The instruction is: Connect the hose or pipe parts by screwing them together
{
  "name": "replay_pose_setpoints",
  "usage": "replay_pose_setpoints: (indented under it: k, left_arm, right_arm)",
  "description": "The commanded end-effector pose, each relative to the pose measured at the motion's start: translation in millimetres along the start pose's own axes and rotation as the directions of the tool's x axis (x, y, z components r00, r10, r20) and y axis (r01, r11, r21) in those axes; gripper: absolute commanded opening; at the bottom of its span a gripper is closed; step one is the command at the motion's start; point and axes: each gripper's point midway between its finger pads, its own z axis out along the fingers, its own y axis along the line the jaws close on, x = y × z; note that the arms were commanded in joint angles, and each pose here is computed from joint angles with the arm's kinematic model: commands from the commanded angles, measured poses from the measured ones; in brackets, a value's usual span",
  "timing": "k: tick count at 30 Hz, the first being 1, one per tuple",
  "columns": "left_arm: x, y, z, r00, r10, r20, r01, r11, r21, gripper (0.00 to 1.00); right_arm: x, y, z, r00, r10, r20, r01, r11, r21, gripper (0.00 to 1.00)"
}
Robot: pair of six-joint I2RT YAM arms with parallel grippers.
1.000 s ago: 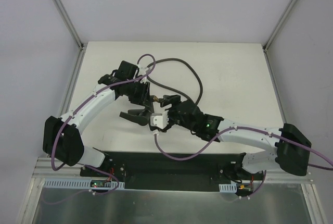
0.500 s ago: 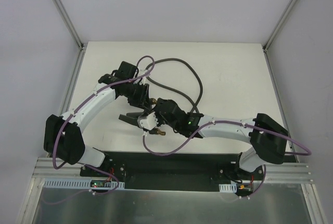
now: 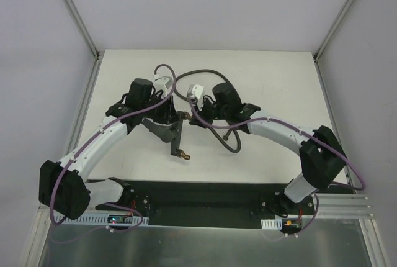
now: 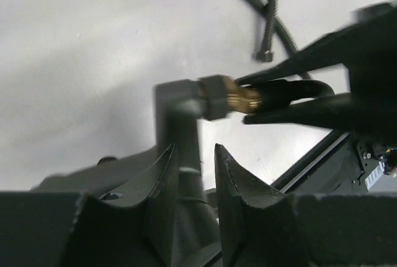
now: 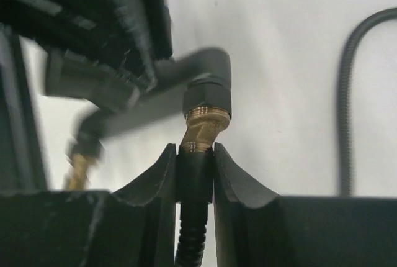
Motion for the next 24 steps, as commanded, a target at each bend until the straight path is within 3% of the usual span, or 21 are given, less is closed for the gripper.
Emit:
replay_pose_setpoints:
  k: [1,4,12,14,18,24]
  left_arm:
    - [-51,-42,-21,0.947,0.125,0.294,-0.173,0.974,0.145,0.00]
    - [-48,-43,-19,0.950,0.119,0.287,-0.169,0.973,0.159,0.00]
    - [-46,-33,-14,0.958,0.083,0.275,-0.120,0.985,0.122,0.00]
    - [-41,-27,-14,0.964,0.062,0.257,-0.088,0.992,0.092,0.08]
    - [-27,-18,-14,0.972,0.016,0.236,-0.032,0.997,0.066,0.44]
    - [-4,-18,-6,0.983,-0.038,0.178,0.020,0.994,0.103,0.51]
  right_arm:
    - [-101,33,-41,0.816,0.500,0.292,-0.331,0.816,-0.473,0.01]
    - [-97,28,-43,0.818,0.481,0.316,-0.321,0.837,-0.444,0.01]
    - [-87,13,-48,0.743,0.601,0.295,-0.437,0.769,-0.468,0.01]
    - [-79,7,-47,0.723,0.630,0.282,-0.478,0.752,-0.454,0.01]
    - [-75,0,-47,0.684,0.662,0.307,-0.524,0.739,-0.424,0.01]
    - [-67,-12,-46,0.580,0.732,0.357,-0.626,0.681,-0.380,0.01]
